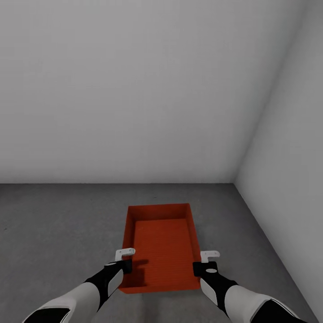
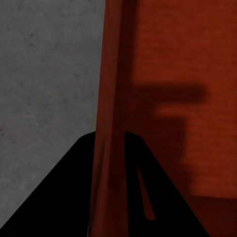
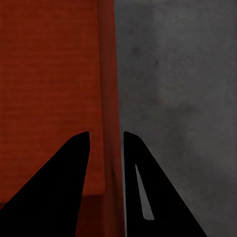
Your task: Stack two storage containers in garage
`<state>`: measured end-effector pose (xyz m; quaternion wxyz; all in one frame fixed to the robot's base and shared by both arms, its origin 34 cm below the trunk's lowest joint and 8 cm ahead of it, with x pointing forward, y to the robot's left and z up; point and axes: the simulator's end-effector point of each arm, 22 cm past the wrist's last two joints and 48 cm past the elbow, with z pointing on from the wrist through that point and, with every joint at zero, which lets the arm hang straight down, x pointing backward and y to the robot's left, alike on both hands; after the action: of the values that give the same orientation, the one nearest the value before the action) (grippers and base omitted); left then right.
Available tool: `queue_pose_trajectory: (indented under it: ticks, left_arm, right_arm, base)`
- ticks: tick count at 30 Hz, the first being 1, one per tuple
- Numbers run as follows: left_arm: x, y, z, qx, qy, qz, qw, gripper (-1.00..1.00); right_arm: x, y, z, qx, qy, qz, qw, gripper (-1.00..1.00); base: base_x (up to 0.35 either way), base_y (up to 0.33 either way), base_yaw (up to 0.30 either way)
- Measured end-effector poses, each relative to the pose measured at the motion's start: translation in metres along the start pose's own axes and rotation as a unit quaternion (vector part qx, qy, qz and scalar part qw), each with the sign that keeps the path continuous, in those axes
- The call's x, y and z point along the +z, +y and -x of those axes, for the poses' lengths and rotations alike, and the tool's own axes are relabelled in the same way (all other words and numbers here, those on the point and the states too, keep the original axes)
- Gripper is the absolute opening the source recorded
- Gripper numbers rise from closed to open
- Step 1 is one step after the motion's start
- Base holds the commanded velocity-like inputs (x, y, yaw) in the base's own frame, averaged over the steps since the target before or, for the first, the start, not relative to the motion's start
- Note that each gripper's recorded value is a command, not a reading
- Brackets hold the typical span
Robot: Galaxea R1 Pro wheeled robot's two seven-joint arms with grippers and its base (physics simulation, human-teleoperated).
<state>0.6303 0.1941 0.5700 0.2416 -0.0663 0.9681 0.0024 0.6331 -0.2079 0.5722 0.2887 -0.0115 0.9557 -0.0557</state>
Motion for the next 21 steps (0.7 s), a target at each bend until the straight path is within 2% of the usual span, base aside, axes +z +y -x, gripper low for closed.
queue_pose_trajectory:
  ticks: [21]
  left_arm:
    - [0.032,0.001,-0.019,0.000,0.003,0.000,1.0000,-1.00]
  right_arm:
    - [0.030,0.004,-0.022,0.000,0.003,0.000,1.0000,-1.00]
  base:
    - [0.000,0.000,0.000]
